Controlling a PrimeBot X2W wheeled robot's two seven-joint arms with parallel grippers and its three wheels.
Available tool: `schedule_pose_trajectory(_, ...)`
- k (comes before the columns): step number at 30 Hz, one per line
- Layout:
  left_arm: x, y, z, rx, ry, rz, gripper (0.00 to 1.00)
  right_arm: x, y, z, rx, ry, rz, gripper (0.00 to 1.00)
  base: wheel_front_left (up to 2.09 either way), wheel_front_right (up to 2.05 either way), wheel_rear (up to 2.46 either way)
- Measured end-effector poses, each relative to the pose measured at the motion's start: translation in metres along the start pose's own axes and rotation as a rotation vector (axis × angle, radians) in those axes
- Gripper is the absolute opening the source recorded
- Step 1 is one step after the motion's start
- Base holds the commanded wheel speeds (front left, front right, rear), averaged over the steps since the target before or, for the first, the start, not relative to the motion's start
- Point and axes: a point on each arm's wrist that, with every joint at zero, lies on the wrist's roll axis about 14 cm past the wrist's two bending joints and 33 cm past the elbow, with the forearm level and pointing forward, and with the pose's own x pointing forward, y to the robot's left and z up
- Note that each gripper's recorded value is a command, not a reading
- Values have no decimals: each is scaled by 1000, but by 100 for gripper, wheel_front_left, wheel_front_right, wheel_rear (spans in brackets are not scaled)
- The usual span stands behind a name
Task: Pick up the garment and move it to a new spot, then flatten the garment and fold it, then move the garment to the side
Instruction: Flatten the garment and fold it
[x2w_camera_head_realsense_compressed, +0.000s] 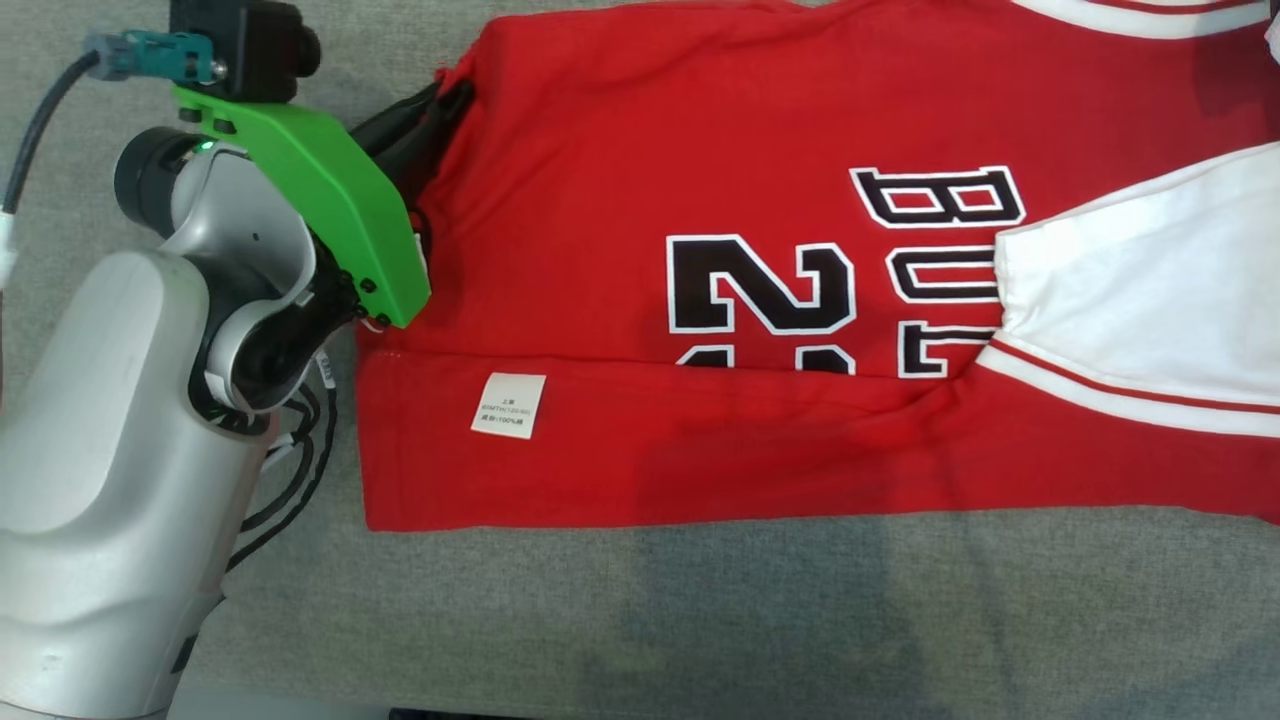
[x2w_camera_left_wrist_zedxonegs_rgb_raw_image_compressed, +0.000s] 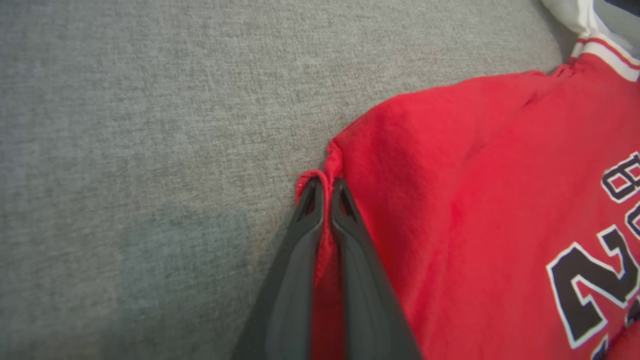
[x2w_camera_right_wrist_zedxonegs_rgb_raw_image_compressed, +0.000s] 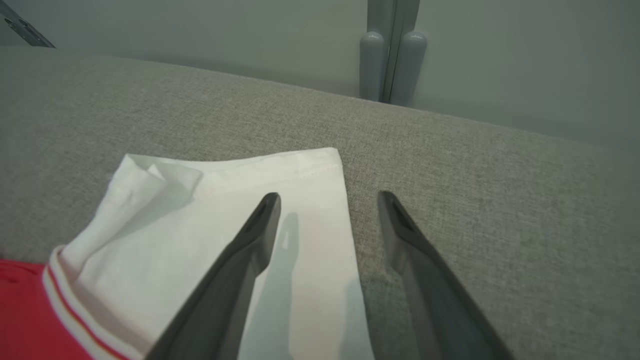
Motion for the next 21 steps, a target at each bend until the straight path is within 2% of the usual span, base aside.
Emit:
schedule_pose_trajectory(5,-4,-2,-2,0,2,-2,0,15,8,5,19,20,10,100,0,0,0)
schedule_pose_trajectory(9,-8,3,-5,2,10,8,0,26,6,-6,44,63,-9,100,0,0,0)
schedule_pose_trajectory(17,-9,5,-6,10,13,6,0,34,6,-9,49,96,-12,99,0,0,0)
schedule_pose_trajectory(19,-9,5,-6,10,14,7,0,36,5,-7,49,96,-15,67,0,0,0)
schedule_pose_trajectory(21,-9,6,-6,9,13,8,0,37,4,-8,50,105,-17,49,0,0,0)
